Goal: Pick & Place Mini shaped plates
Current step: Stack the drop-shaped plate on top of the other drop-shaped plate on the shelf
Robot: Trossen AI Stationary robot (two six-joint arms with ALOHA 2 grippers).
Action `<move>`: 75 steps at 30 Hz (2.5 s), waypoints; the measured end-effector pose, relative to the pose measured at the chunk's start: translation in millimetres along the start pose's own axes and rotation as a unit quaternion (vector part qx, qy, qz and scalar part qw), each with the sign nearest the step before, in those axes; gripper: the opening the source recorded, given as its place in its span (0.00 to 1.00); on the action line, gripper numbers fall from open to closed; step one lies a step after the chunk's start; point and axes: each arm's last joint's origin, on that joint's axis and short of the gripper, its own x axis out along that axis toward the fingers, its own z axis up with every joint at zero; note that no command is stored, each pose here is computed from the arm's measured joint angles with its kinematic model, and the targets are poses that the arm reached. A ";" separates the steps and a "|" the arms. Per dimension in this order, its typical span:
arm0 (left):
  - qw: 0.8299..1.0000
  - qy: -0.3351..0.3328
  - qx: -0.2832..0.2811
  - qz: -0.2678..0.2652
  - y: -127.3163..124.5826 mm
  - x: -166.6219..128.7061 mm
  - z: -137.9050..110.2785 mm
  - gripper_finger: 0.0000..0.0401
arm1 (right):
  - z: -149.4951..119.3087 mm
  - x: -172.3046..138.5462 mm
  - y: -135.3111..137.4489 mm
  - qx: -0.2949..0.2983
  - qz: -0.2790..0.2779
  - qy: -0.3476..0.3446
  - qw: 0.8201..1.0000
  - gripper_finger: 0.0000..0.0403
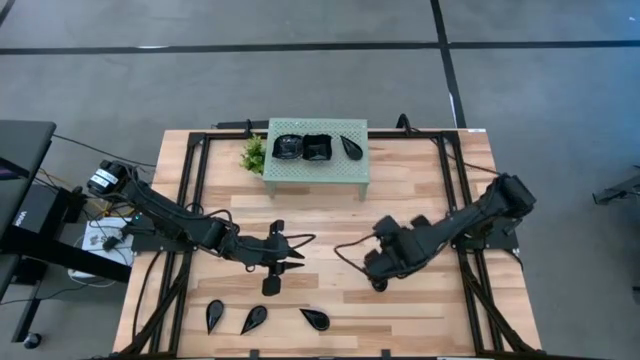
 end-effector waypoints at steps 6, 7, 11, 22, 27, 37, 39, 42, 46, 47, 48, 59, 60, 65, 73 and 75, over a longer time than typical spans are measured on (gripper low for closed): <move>1.000 -0.001 0.000 0.000 0.0 0.0 0.3 0.21 | -30.0 24.4 30.6 0.033 0.126 0.039 0.991 0.16; 1.000 -0.001 0.000 0.000 -0.1 0.0 0.2 0.21 | -32.1 26.5 35.3 0.037 0.133 0.040 0.990 0.16; 1.000 -0.003 -0.001 -0.001 -0.1 0.0 0.7 0.21 | -38.9 40.8 52.5 0.046 0.138 0.055 0.988 0.16; 1.000 -0.004 -0.001 -0.001 -0.3 0.1 0.8 0.21 | -47.0 65.7 71.0 0.064 0.118 0.082 0.987 0.16; 1.000 -0.007 -0.002 -0.002 -0.4 0.0 1.4 0.21 | -50.4 66.0 75.8 0.078 0.133 0.085 0.984 0.16; 1.000 -0.008 -0.002 -0.002 -0.5 0.0 1.5 0.21 | -53.7 77.8 85.6 0.095 0.133 0.087 0.983 0.16; 1.000 -0.008 -0.002 -0.002 -0.4 0.1 1.6 0.21 | -54.3 80.8 84.8 0.093 0.121 0.088 0.984 0.16; 1.000 -0.008 -0.003 -0.002 -0.4 0.1 1.6 0.21 | -55.3 84.2 87.0 0.092 0.118 0.089 0.985 0.16; 1.000 -0.010 -0.003 -0.002 -0.4 0.1 1.9 0.21 | -55.4 84.3 86.2 0.089 0.114 0.089 0.985 0.16; 1.000 -0.010 -0.003 -0.002 -0.5 0.1 2.1 0.21 | -55.1 83.3 85.5 0.081 0.115 0.088 0.986 0.16; 1.000 -0.011 -0.003 -0.002 -0.5 0.1 2.2 0.21 | -55.0 82.0 83.7 0.073 0.113 0.087 0.987 0.16; 1.000 -0.011 -0.004 -0.002 -0.5 0.1 2.2 0.21 | -63.5 58.2 62.0 0.023 0.002 0.101 0.995 0.16; 1.000 -0.011 -0.004 -0.002 -0.5 0.1 2.2 0.21 | -65.0 57.9 61.1 0.025 -0.003 0.106 0.994 0.16; 1.000 -0.011 -0.004 -0.002 -0.6 0.0 2.2 0.21 | -65.8 59.2 61.7 0.027 -0.006 0.109 0.994 0.16; 1.000 -0.011 0.004 -0.002 -0.6 0.0 2.2 0.21 | -69.0 76.4 54.2 0.023 -0.030 0.112 0.993 0.16; 1.000 -0.011 0.010 -0.002 -0.5 0.1 2.2 0.21 | -70.9 82.1 52.1 0.026 -0.034 0.112 0.993 0.16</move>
